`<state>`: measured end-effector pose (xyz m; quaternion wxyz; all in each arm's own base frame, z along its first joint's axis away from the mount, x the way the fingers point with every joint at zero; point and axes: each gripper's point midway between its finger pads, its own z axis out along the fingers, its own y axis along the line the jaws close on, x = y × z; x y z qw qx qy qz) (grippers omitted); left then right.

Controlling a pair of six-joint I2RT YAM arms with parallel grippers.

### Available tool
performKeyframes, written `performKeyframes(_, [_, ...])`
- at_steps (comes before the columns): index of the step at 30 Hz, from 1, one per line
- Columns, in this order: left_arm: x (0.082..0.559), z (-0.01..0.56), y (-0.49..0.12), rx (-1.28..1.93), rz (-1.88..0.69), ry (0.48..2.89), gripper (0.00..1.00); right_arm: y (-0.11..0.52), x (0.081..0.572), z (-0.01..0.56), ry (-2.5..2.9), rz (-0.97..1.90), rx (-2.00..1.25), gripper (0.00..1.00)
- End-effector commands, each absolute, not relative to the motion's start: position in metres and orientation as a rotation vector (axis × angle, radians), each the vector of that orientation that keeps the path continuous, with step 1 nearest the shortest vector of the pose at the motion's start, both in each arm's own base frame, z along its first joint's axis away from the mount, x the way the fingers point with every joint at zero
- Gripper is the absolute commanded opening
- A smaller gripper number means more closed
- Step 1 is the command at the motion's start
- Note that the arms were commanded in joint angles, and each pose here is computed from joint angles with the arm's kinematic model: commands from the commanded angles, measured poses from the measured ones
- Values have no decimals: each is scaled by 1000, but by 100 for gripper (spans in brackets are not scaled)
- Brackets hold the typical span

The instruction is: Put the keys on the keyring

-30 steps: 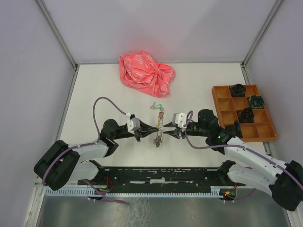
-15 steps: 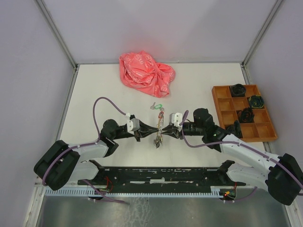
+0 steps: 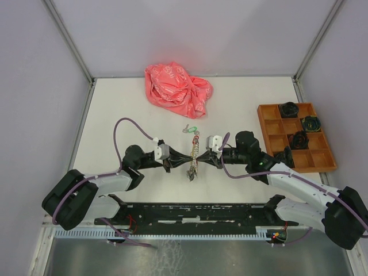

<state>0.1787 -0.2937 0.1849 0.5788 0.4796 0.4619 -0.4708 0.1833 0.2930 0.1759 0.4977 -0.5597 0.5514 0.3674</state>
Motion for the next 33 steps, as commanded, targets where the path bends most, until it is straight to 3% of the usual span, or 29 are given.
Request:
performKeyframes(1, [176, 202, -297, 1137, -1117, 1004, 3, 303, 186, 219, 1196, 911, -1312, 1])
performKeyframes(17, [181, 196, -299, 1158, -1103, 1049, 3, 305, 181, 232, 1180, 943, -1340, 1])
performKeyframes(33, [196, 213, -292, 973, -1088, 1111, 3, 290, 186, 196, 1293, 826, -1427, 1])
